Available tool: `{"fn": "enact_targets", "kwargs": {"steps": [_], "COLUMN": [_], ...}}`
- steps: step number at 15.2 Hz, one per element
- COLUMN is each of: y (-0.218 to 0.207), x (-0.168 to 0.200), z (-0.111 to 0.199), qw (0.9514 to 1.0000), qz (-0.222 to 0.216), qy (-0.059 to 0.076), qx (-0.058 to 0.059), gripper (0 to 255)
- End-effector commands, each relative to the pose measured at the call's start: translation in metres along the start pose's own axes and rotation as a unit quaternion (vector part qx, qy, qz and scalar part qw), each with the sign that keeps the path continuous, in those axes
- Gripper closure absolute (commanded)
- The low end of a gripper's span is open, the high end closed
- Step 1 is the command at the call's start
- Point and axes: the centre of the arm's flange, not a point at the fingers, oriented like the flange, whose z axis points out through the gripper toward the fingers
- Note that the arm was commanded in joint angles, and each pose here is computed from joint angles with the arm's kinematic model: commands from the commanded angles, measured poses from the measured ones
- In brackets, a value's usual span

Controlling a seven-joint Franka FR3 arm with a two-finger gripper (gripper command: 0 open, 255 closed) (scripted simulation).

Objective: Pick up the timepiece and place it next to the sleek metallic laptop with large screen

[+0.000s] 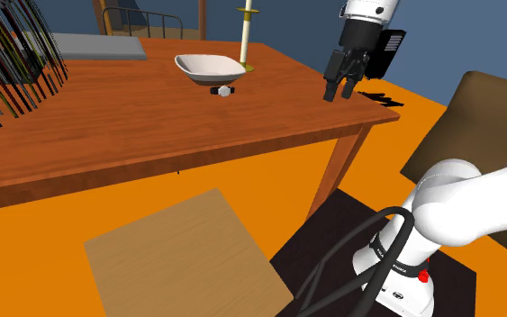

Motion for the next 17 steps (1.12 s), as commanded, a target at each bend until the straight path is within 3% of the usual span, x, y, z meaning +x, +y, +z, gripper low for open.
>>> {"fn": "enact_targets", "kwargs": {"steps": [1,5,9,13,17], "y": [0.000,-0.001,-0.005,-0.012,-0.021], "x": [0.000,0.024,0.051,0.080,0.111], "z": [0.000,0.026,0.048,0.066,0.079], "qw": [1.0000,0.9966,0.9864,0.9695,0.9460], "qz": [0.000,-0.031,-0.062,-0.093,-0.123], "qy": [0.000,0.074,0.147,0.219,0.290], "qx": [0.000,0.019,0.039,0.058,0.076], "gripper": [0,0,0,0,0]}}
